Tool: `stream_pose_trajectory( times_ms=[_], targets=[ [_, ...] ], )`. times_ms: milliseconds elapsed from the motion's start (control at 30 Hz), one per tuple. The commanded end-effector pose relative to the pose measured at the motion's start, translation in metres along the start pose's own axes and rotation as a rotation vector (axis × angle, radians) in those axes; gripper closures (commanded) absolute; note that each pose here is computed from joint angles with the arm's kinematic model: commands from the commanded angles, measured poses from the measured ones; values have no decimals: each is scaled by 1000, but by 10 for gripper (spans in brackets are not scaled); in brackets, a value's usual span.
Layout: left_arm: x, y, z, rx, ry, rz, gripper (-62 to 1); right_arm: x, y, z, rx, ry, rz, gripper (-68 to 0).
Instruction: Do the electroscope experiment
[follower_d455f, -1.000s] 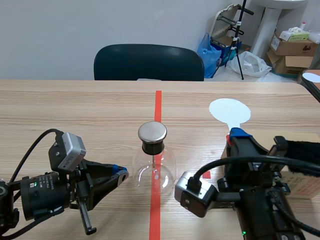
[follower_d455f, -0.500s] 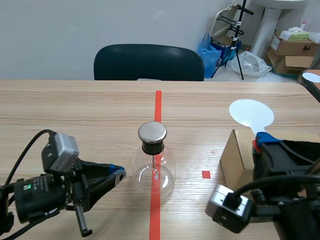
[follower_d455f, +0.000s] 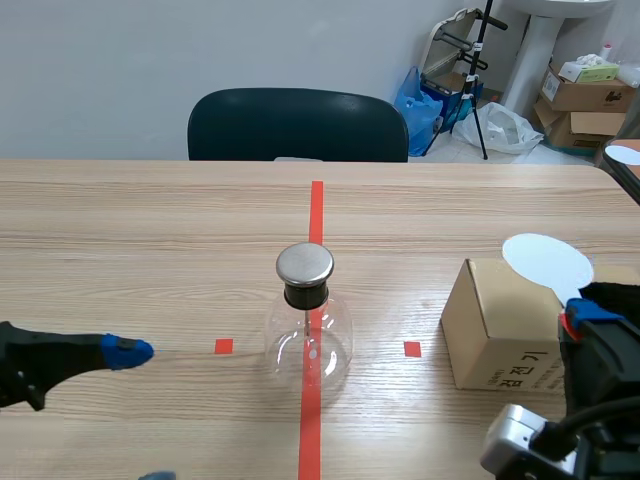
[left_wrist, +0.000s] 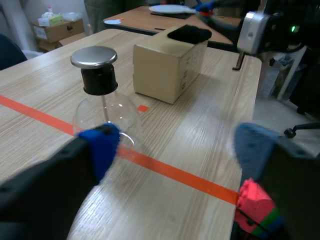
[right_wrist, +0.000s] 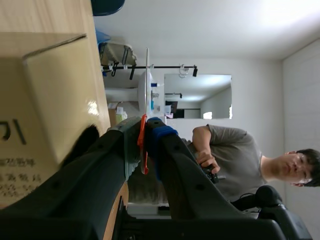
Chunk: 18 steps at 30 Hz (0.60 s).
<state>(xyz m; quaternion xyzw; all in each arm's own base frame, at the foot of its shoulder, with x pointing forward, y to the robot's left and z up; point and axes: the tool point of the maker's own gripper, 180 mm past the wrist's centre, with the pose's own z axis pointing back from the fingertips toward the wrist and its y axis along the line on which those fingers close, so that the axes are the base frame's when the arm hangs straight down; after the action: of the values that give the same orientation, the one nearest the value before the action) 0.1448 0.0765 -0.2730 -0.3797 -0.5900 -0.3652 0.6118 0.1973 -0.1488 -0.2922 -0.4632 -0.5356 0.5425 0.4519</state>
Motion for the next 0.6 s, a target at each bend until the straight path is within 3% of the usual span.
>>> stream_pose_trajectory(
  times_ms=[0, 167, 567],
  targets=[
    [11, 4, -1, 42, -63, -22, -623, -4, -8, -1, -57, 11, 11, -10],
    [12, 11, 8, 129, -65, -59, -623, -9, 4, 0, -36, 24, -5, -10],
    [10, 0, 15, 111, -57, -54, -623, -10, 23, -7, -9, 42, -34, -10]
  ],
)
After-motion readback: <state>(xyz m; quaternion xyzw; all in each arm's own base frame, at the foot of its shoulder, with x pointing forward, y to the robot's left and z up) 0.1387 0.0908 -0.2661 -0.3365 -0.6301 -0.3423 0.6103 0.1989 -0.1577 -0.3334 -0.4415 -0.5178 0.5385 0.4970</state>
